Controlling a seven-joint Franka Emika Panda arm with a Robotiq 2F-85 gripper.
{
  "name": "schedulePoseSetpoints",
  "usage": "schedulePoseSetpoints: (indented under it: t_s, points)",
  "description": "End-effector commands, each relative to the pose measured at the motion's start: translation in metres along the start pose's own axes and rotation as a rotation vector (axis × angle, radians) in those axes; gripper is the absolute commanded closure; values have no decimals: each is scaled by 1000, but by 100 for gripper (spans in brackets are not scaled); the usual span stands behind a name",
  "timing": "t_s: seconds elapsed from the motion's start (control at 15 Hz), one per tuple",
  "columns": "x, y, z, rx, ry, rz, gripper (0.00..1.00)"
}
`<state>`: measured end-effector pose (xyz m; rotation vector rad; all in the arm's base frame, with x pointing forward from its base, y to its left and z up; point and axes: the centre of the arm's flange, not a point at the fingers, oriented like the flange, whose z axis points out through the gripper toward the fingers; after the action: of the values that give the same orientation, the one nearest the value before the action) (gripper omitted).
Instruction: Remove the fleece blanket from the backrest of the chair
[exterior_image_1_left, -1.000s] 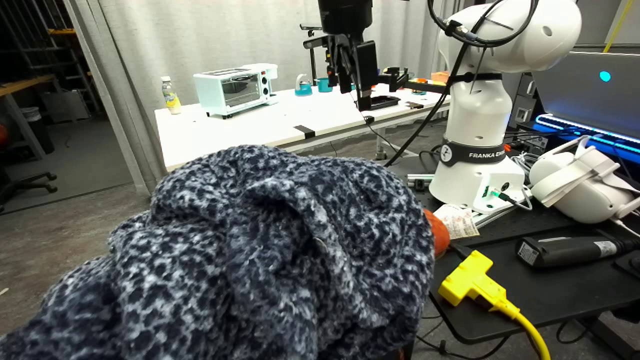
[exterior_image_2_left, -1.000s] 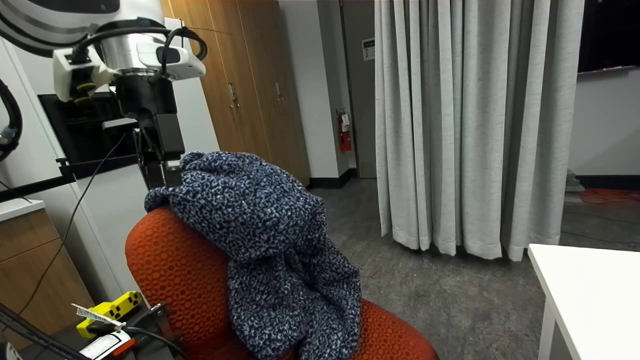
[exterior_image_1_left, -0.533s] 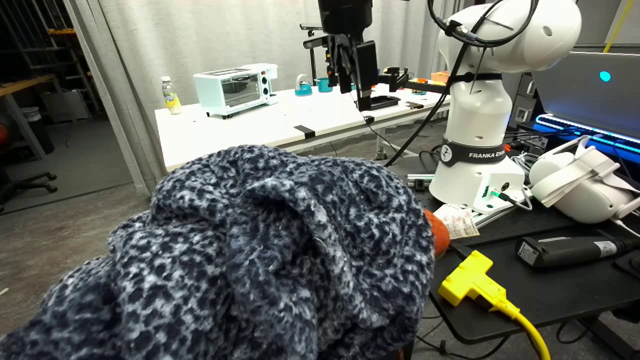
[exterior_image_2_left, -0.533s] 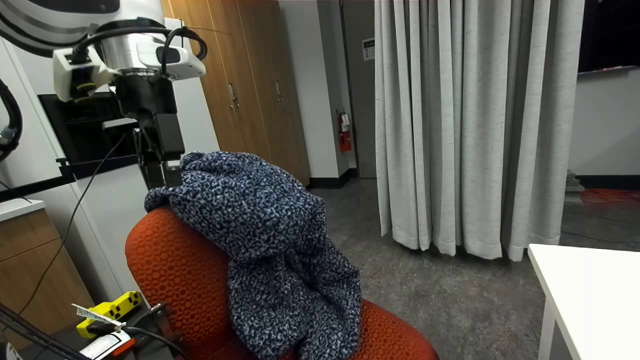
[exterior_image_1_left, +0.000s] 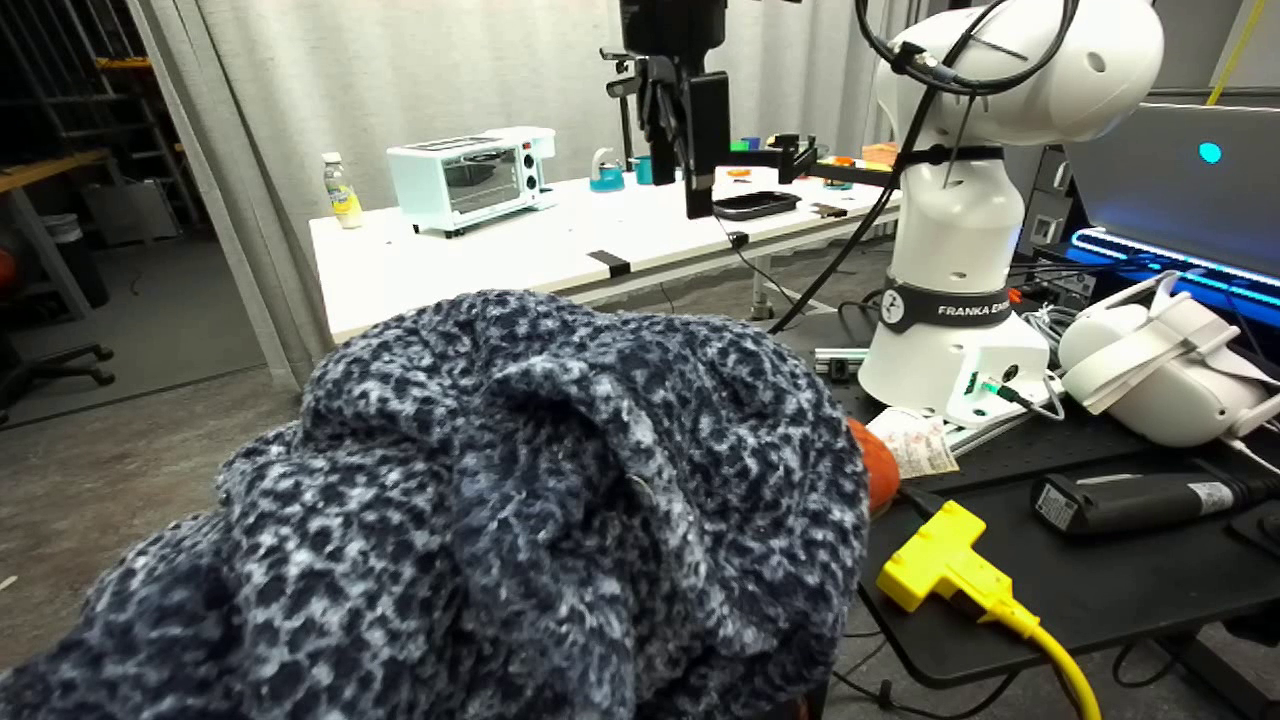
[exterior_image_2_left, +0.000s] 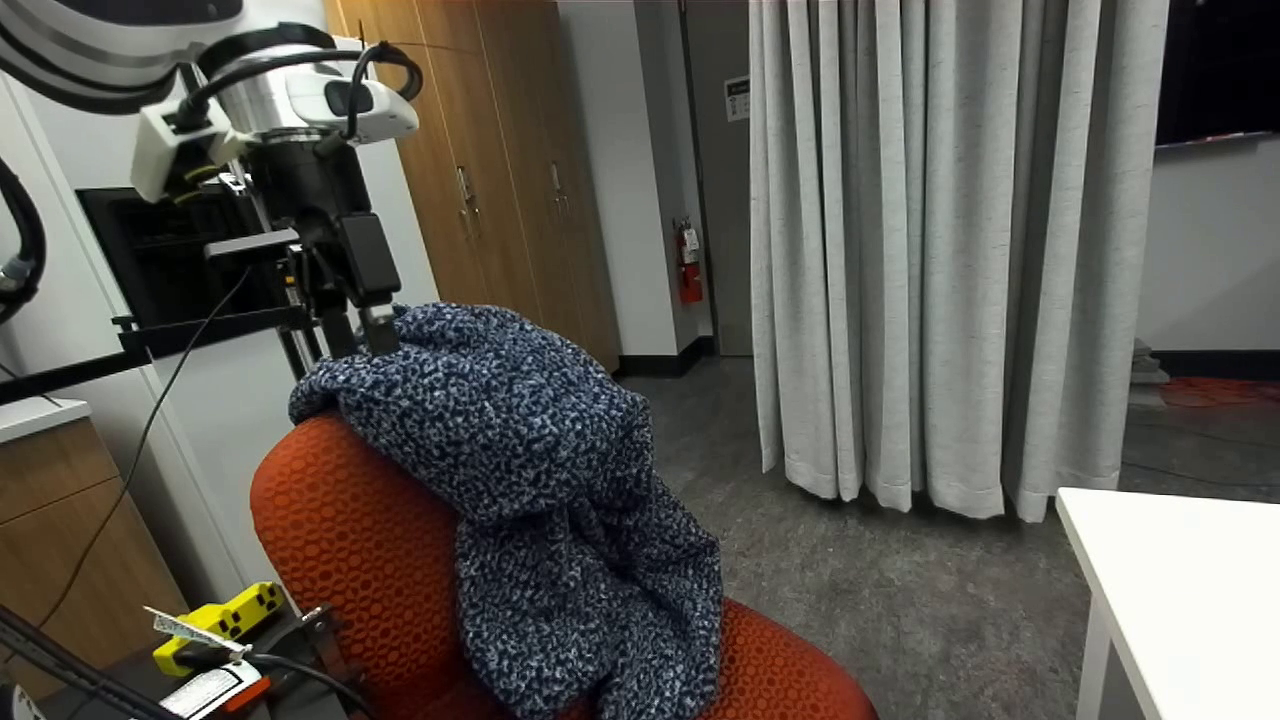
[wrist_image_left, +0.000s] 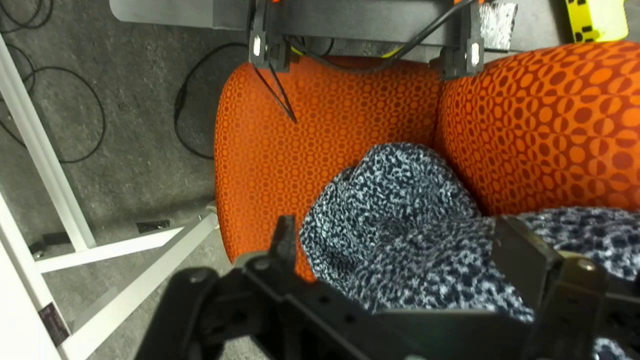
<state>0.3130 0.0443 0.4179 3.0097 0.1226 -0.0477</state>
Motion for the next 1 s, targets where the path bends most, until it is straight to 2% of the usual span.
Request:
schedulePoseSetpoints:
  t_s: [0.0, 0.47, 0.6, 0.67, 0.93]
  points:
    - [4, -2, 5, 58, 91, -49, 0]
    - [18, -6, 0, 121, 225, -150, 0]
    - [19, -5, 0, 120, 220, -157, 0]
    - [27, -6, -11, 91, 202, -127, 0]
    - [28, -6, -9, 94, 197, -135, 0]
